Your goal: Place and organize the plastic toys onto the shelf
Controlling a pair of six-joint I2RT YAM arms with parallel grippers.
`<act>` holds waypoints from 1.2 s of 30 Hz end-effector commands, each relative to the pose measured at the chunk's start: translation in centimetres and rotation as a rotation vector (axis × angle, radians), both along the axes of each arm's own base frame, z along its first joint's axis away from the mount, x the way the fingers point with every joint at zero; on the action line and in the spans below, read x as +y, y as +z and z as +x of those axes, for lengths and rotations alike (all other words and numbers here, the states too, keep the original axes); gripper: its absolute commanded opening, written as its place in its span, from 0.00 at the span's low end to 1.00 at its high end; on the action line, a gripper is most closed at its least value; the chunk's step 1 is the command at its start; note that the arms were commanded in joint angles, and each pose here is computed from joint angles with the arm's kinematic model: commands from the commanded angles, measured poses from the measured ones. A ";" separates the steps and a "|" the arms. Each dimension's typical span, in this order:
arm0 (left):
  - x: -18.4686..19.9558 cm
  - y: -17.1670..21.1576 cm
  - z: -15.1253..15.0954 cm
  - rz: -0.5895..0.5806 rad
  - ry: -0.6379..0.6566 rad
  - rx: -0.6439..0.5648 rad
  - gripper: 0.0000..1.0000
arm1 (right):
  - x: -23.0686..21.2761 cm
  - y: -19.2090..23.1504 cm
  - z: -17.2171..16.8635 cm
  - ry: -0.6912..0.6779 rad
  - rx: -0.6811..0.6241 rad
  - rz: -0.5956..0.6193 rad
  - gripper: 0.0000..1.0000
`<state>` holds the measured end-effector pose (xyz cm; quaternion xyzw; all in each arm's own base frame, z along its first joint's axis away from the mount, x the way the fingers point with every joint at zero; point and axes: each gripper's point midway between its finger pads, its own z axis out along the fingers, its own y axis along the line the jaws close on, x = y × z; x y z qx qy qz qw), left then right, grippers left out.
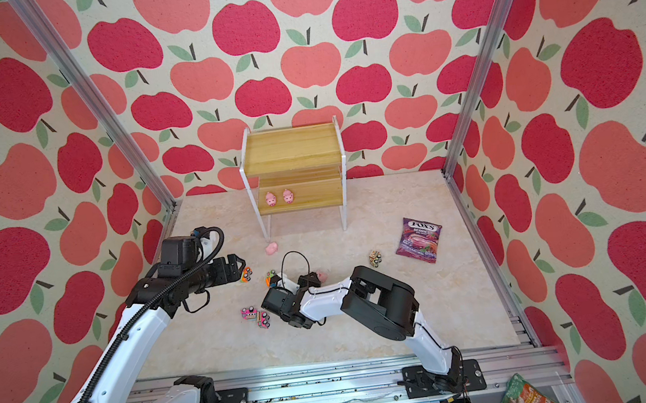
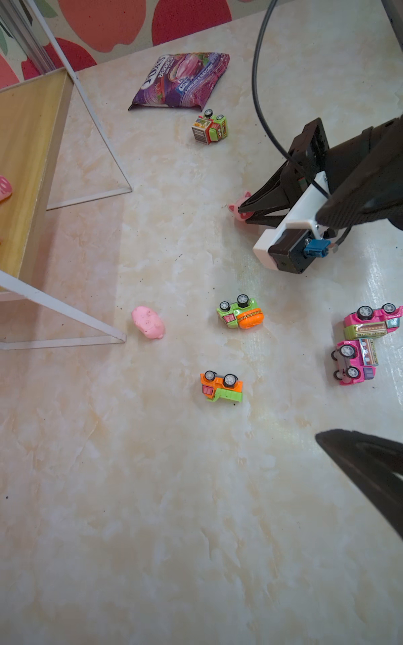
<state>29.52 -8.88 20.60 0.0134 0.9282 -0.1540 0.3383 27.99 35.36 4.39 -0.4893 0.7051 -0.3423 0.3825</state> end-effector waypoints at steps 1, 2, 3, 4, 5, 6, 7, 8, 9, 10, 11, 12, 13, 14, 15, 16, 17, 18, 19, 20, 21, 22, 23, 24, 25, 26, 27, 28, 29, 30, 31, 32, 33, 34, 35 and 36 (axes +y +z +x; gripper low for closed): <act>0.4 0.2 -0.3 0.006 0.015 -0.002 0.93 | 0.6 -0.1 -0.8 0.021 -0.007 -0.042 0.24; 0.3 0.2 -0.3 0.004 0.012 -0.001 0.93 | 0.9 -0.2 -1.1 0.029 0.000 -0.036 0.26; 0.3 0.2 -0.3 0.003 0.012 -0.002 0.93 | 1.1 -0.3 -1.5 0.037 0.005 -0.033 0.27; 0.3 0.2 -0.3 0.002 0.011 -0.001 0.93 | 1.3 -0.4 -1.8 0.044 0.010 -0.028 0.29; 0.3 0.3 -0.3 0.000 0.010 -0.004 0.93 | 1.6 -0.5 -2.1 0.052 0.018 -0.023 0.31; 0.2 0.4 -0.3 -0.001 0.008 -0.005 0.93 | 1.7 -0.5 -2.3 0.056 0.021 -0.019 0.32; 0.3 0.4 -0.3 -0.003 0.010 -0.007 0.93 | 1.9 -0.5 -2.6 0.060 0.029 -0.004 0.33; 0.3 0.4 -0.3 -0.002 0.010 -0.006 0.93 | 2.0 -0.4 -2.9 0.062 0.043 0.017 0.36; 0.3 0.4 -0.3 -0.002 0.011 -0.008 0.93 | 2.0 -0.2 -3.0 0.065 0.051 0.038 0.37; 0.3 0.3 -0.3 -0.002 0.009 -0.006 0.93 | 2.1 0.1 -3.2 0.066 0.056 0.064 0.38; 0.3 0.3 -0.3 -0.002 0.010 -0.006 0.93 | 2.2 0.5 -3.4 0.071 0.066 0.089 0.41; 0.3 0.3 -0.4 -0.003 0.010 -0.006 0.93 | 2.3 0.9 -3.5 0.076 0.074 0.117 0.43; 0.2 0.4 -0.3 -0.005 0.008 -0.008 0.93 | 2.5 1.4 -3.6 0.081 0.076 0.149 0.45; 0.2 0.4 -0.3 -0.005 0.008 -0.008 0.93 | 2.5 1.9 -3.6 0.083 0.080 0.180 0.46; 0.2 0.4 -0.3 -0.005 0.008 -0.008 0.93 | 2.7 2.7 -3.7 0.085 0.086 0.229 0.48; 0.2 0.5 -0.3 -0.006 0.007 -0.010 0.93 | 2.7 3.4 -3.9 0.083 0.092 0.276 0.50; 0.2 0.4 -0.3 -0.006 0.007 -0.008 0.93 | 2.6 4.1 -3.9 0.080 0.100 0.321 0.51; 0.1 0.4 -0.3 -0.008 0.004 -0.009 0.93 | 2.6 4.8 -4.0 0.073 0.113 0.375 0.53; 0.1 0.4 -0.3 -0.009 0.004 -0.008 0.93 | 2.4 5.4 -4.0 0.057 0.126 0.430 0.54; 0.1 0.4 -0.4 -0.010 0.003 -0.008 0.93 | 2.2 5.7 -3.9 0.039 0.143 0.474 0.55; 0.0 0.5 -0.4 -0.012 0.000 -0.009 0.93 | 2.0 6.2 -3.9 0.010 0.164 0.531 0.56; 0.0 0.5 -0.4 -0.012 0.000 -0.009 0.93 | 1.7 6.4 -3.9 -0.020 0.190 0.587 0.56; -0.1 0.5 -0.4 -0.014 -0.002 -0.010 0.93 | 1.4 6.6 -3.8 -0.049 0.211 0.637 0.57; -0.1 0.5 -0.5 -0.012 -0.004 -0.010 0.93 | 1.0 6.7 -3.8 -0.089 0.234 0.696 0.57; -0.3 0.5 -0.6 -0.009 -0.011 -0.012 0.93 | 0.6 6.9 -3.8 -0.133 0.256 0.757 0.57; -0.4 0.5 -0.6 -0.007 -0.016 -0.012 0.93 | 0.3 6.9 -3.9 -0.175 0.277 0.805 0.57; -0.6 0.4 -0.8 -0.002 -0.023 -0.010 0.93 | 0.0 7.0 -4.2 -0.219 0.300 0.857 0.57; -0.8 0.4 -0.8 0.003 -0.031 -0.011 0.93 | -0.2 6.8 -4.6 -0.263 0.324 0.903 0.57; -1.0 0.5 -0.9 0.006 -0.036 -0.012 0.93 | -1.2 6.6 -3.8 -0.331 0.337 0.946 0.57; -1.1 0.5 -1.0 0.007 -0.042 -0.014 0.93 | -1.5 6.2 -3.9 -0.383 0.366 0.990 0.57; -1.2 0.5 -1.1 0.008 -0.044 -0.015 0.93 | -1.7 5.7 -4.2 -0.429 0.397 1.031 0.58; -1.3 0.6 -1.1 0.006 -0.048 -0.019 0.93 | -1.8 5.3 -4.4 -0.463 0.424 1.067 0.58; -1.4 0.7 -1.2 0.005 -0.051 -0.022 0.93 | -1.9 4.9 -4.4 -0.498 0.442 1.107 0.58; -1.5 0.8 -1.3 0.003 -0.055 -0.023 0.93 | -1.8 4.4 -4.9 -0.535 0.484 1.150 0.58; -1.6 0.9 -1.3 0.003 -0.059 -0.027 0.93 | -1.9 4.1 -4.9 -0.562 0.494 1.183 0.58; -1.7 0.9 -1.4 0.002 -0.062 -0.028 0.93 | -2.1 3.8 -5.0 -0.588 0.500 1.219 0.58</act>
